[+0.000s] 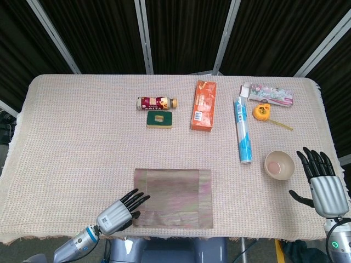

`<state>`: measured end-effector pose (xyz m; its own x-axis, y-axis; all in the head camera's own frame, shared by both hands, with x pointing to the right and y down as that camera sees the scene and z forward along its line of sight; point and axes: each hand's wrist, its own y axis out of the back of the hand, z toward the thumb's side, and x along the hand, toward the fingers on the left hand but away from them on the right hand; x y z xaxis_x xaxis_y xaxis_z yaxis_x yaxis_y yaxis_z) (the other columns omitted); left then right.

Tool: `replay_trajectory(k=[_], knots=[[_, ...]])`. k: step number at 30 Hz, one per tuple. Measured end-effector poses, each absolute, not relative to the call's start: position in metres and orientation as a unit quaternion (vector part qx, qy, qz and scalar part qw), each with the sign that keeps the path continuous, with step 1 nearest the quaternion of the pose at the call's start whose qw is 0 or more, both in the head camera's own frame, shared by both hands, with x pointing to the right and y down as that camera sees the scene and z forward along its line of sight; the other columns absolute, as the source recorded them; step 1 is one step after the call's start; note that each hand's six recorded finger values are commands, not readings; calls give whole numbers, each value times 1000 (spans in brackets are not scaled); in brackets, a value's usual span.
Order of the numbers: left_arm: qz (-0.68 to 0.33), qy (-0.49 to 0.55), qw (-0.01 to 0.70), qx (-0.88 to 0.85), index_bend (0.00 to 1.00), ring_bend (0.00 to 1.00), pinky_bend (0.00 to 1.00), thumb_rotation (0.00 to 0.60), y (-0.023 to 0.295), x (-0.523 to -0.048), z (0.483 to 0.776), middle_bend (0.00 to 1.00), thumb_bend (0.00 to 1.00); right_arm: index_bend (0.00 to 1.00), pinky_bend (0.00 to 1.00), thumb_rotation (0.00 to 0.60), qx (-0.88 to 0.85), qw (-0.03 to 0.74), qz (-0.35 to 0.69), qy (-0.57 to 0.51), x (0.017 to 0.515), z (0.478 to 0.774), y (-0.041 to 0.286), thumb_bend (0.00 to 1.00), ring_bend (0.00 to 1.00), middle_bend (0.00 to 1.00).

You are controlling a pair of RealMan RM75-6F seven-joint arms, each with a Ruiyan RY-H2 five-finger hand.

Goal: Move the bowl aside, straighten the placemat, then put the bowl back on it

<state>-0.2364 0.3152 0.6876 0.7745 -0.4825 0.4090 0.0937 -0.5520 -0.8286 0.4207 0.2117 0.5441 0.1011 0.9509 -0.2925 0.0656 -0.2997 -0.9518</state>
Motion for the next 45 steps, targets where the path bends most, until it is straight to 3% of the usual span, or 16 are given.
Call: replay_trajectory(k=[45], knots=[[-343, 91, 467, -810, 500, 0, 0, 600, 293, -231, 678, 0, 414, 0, 0, 600, -607, 419, 529, -420, 424, 542, 210, 0, 0, 0]])
